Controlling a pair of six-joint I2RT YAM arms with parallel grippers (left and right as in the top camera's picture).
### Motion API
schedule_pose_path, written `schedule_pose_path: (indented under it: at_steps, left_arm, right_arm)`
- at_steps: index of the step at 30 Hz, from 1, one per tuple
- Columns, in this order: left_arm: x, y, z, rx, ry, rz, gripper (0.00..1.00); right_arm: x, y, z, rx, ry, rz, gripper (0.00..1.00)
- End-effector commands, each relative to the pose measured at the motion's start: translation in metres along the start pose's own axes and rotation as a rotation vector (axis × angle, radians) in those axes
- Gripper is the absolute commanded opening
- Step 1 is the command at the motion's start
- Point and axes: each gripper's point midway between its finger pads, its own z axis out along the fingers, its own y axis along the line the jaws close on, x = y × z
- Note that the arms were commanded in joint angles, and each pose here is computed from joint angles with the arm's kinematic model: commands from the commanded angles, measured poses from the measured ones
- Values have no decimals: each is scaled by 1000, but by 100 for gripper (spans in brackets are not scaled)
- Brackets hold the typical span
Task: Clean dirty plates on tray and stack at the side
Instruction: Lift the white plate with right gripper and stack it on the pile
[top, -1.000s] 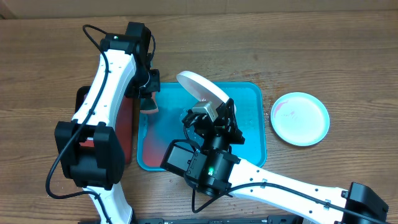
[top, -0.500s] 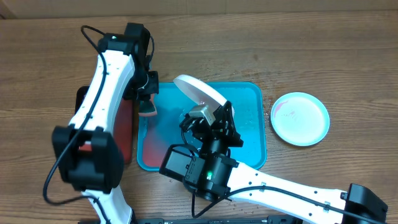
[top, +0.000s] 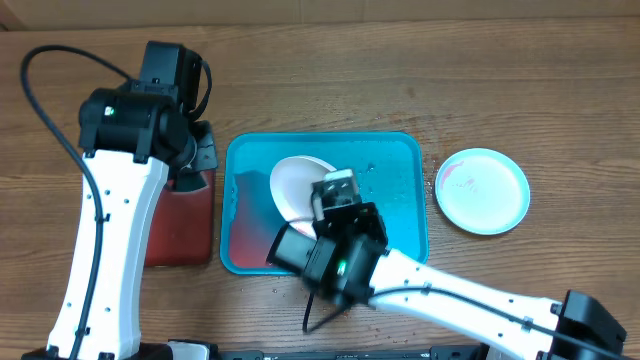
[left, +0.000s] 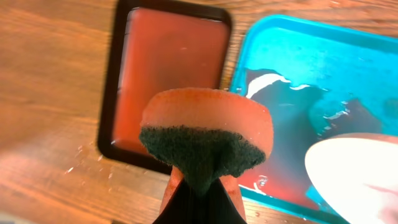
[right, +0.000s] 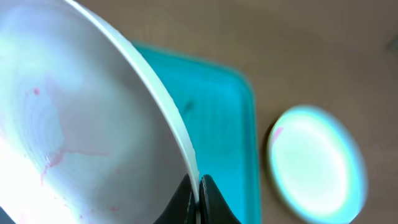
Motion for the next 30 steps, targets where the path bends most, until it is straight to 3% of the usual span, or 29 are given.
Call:
schedule_pose_path:
  at_steps: [1,7,12,19,23,30]
  left_arm:
    - [-2,18,-18,-56,-77,-85,4]
    - [12,38,-22,-103,-106,-131,4]
    - [21,47,1,-122,-87,-154,4]
    - [30,53,51,-148,-35,-189,4]
    - [36,62,68,-162,-6,-222,4]
    - [36,52,95,-31,18,-168,4]
  right_arm:
    - [12,7,13,-181,244,83,4]
    - [4,-21,46,-410,447,143,4]
    - [-13,-90,75,-484,477,323,4]
    - [18,-213,115,-293,547,653,4]
    - [50,-258,128,-184,575,781,4]
    - [101,-271,145,-114,628,910,4]
